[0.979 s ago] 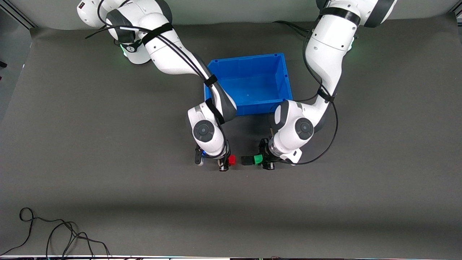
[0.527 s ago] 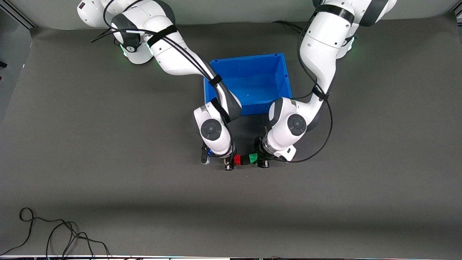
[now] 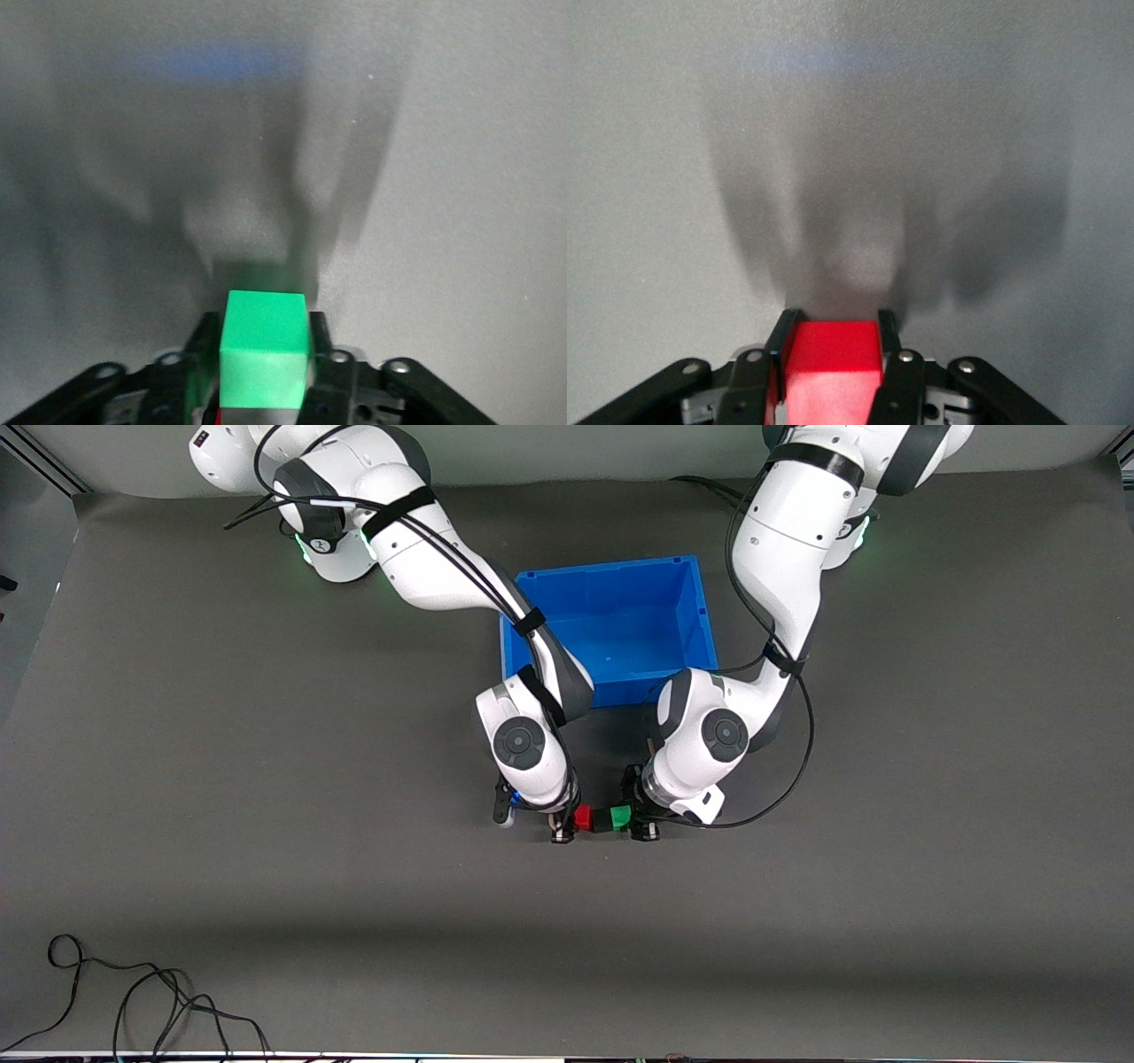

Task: Attach green and red cubes to black cube
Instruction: 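Set the red and green cubes against the black cube's sides, then open both grippers and lift them away from the cube row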

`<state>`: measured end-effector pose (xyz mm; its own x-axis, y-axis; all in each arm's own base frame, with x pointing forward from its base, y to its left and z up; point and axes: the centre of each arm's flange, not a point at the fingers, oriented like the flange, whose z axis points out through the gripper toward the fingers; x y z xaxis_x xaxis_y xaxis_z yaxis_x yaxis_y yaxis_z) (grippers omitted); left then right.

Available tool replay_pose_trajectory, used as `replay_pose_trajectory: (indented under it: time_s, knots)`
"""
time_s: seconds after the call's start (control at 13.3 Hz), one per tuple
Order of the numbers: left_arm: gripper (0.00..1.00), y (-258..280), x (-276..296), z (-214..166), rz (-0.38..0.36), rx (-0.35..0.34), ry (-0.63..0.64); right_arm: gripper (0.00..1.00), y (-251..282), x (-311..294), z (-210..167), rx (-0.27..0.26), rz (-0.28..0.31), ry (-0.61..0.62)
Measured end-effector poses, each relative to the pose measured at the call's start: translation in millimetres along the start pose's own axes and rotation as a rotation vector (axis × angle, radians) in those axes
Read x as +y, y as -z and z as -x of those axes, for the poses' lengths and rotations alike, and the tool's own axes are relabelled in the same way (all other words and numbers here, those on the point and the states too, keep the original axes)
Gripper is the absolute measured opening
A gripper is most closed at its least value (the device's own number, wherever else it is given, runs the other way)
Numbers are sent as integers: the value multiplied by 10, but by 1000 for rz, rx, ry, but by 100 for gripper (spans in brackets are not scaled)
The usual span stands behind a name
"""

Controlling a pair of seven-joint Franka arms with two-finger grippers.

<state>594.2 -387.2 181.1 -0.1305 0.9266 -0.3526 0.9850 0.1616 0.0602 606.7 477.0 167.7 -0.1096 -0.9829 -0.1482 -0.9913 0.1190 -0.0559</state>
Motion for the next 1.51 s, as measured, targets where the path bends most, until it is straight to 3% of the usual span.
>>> replay_pose_trajectory:
  time_s: [0.3, 0.53, 0.75, 1.13, 1.36, 1.51]
  knots:
    - [99, 80, 146, -86, 27, 26, -18, 40, 0, -5, 4, -1, -1, -2]
    - [100, 313, 470, -407, 11, 104, -47, 65, 3, -38, -9, -2, -8, -2]
    - [100, 834, 866, -943, -67, 134, -144, 97, 236, -159, 51, -24, -39, 12]
    - [100, 1997, 1313, -2258, -270, 103, -430, 100, 1557, -460, -67, -42, 54, 164]
    - [100, 2862, 1347, -2776, -315, 64, -621, 100, 2706, -619, -483, -76, 123, 305]
    - [100, 3418, 1263, -2902, -337, 48, -783, 100, 3466, -645, -912, -100, 174, 401]
